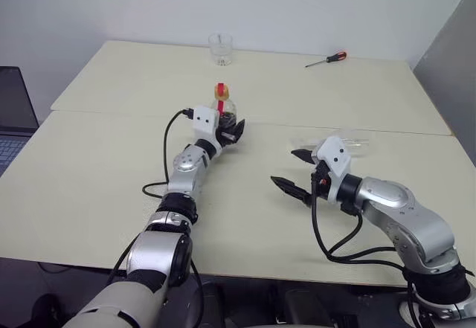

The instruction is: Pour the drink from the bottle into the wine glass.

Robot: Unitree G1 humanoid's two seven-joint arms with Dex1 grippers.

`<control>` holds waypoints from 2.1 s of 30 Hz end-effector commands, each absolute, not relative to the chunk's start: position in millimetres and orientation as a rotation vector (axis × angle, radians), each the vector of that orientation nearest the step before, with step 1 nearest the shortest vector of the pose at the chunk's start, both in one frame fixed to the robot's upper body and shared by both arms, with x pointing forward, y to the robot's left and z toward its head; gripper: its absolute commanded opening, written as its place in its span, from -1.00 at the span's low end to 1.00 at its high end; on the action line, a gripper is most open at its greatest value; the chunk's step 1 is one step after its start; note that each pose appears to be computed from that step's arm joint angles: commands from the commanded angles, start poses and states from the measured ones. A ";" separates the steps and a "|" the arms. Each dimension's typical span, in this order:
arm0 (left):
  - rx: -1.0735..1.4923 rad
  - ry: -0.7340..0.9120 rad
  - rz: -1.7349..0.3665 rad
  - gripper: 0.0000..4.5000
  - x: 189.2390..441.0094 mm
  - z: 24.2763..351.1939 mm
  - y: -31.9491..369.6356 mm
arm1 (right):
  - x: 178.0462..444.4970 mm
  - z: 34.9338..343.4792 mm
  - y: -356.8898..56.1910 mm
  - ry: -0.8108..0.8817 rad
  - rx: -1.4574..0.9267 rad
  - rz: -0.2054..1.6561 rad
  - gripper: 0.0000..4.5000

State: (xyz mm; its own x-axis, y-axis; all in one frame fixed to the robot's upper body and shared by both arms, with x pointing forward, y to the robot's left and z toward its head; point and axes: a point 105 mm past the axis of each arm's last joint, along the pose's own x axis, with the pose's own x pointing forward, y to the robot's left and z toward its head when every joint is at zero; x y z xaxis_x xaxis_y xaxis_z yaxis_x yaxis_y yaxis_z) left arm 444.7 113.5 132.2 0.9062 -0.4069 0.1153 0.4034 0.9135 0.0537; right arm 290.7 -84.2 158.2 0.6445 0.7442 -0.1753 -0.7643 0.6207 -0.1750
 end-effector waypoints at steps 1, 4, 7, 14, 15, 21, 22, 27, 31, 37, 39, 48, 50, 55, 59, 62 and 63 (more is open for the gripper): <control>0.039 -0.193 -0.434 0.83 449.0 152.1 106.2 | 293.1 179.3 -87.3 0.009 -0.255 0.841 1.00; 0.037 -0.191 -0.427 0.48 450.9 152.2 106.4 | 295.3 187.1 -88.6 -0.012 -0.240 0.831 1.00; 0.003 -0.197 -0.420 0.13 452.4 154.9 106.7 | 297.3 203.9 -86.9 -0.057 -0.189 0.824 1.00; 0.149 -0.225 -0.603 -0.18 441.6 167.8 69.2 | 338.5 240.0 -107.5 -0.092 -0.175 0.513 1.00; 0.140 -0.215 -0.636 -0.20 439.2 169.4 62.8 | 342.3 241.1 -110.1 -0.071 -0.170 0.486 1.00; 0.159 -0.193 -0.818 -0.27 393.4 173.9 32.3 | 339.1 262.4 -106.0 -0.032 -0.113 0.457 1.00; 0.173 -0.190 -0.820 -0.27 389.0 173.9 31.6 | 338.3 263.7 -105.1 -0.024 -0.103 0.453 1.00; 0.174 -0.177 -0.818 -0.32 380.1 175.3 22.3 | 328.9 278.4 -94.5 -0.005 -0.050 0.475 1.00; 0.181 -0.167 -0.818 -0.38 378.5 172.3 19.0 | 320.7 277.3 -89.3 0.019 -0.026 0.517 1.00; 0.168 -0.167 -0.819 -0.43 378.9 172.5 13.0 | 321.1 265.7 -79.1 0.066 0.002 0.518 1.00; 0.165 -0.168 -0.817 -0.44 379.1 172.7 12.4 | 322.4 263.6 -77.4 0.072 0.008 0.511 1.00; 0.144 -0.171 -0.827 -0.49 373.8 172.6 6.9 | 325.0 260.8 -71.0 0.065 0.036 0.489 1.00; 0.149 -0.171 -0.831 -0.51 372.2 171.9 5.3 | 325.9 261.2 -71.4 0.059 0.048 0.479 1.00; 0.151 -0.174 -0.830 -0.54 371.9 172.2 3.9 | 328.5 260.2 -70.7 0.060 0.057 0.459 1.00; 0.157 -0.177 -0.819 -0.54 373.4 173.0 3.7 | 329.7 262.9 -71.9 0.053 0.044 0.422 1.00; 0.157 -0.178 -0.819 -0.55 373.2 173.2 4.3 | 328.5 263.7 -70.8 0.051 0.025 0.407 1.00; 0.151 -0.178 -0.835 -0.55 372.1 173.7 4.7 | 325.4 263.6 -71.5 0.053 0.020 0.399 1.00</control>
State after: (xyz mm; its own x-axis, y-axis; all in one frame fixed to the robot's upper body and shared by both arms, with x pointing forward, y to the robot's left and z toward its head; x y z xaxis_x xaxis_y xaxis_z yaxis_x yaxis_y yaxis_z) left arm 378.4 13.1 149.0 0.6956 -0.7182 0.0203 0.7063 0.6888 0.1634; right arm 333.2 -72.3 248.0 0.9111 0.3978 -0.1080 -0.3933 0.9174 0.0616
